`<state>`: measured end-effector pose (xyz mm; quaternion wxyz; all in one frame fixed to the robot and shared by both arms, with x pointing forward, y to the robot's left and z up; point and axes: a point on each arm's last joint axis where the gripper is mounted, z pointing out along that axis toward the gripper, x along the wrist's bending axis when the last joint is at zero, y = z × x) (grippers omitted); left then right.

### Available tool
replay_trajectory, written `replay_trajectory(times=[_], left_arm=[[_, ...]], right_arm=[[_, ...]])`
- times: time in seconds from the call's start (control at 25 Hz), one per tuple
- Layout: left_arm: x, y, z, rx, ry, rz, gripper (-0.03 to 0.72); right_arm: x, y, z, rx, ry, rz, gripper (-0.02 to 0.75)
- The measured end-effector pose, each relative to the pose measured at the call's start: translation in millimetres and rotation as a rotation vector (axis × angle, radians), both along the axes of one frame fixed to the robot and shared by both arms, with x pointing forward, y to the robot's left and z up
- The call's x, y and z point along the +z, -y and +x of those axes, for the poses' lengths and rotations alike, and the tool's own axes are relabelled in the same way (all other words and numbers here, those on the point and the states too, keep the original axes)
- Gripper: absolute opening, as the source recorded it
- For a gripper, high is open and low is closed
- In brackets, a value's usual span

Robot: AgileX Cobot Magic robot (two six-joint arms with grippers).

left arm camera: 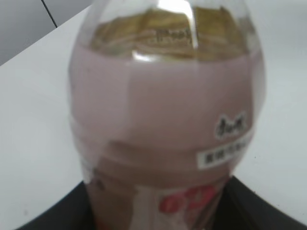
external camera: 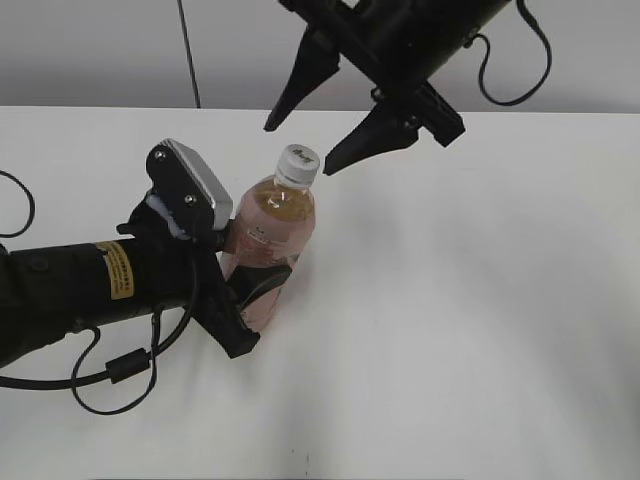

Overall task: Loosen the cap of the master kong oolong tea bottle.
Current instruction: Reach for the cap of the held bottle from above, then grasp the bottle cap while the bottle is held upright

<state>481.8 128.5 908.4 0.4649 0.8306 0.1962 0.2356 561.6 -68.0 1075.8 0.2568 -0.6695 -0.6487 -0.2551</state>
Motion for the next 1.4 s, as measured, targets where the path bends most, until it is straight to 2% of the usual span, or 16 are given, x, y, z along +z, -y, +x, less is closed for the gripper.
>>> replay_trajectory(times=[0.2,0.36,0.68,1.4], left_arm=[[0.1,-0.1,0.0,0.000,0.001,0.001,0.363],[0.1,-0.1,0.0,0.000,0.001,0.001,0.363],[0.2,0.0,0.2,-0.001,0.002,0.004,0.363],[0.1,0.0,0.1,-0.003,0.003,0.005,0.363]], right_arm=[[-14.8,-9.3,0.3,0.016,-0.042,-0.035,0.459],[-15.2,-10.6,1.6,0.015,-0.033,-0.062,0.446],[-8.5,-8.3,5.1,0.009,0.004,-0.100,0.314],[-9.2,-9.2,4.5,0.064,0.044,-0.106,0.271]])
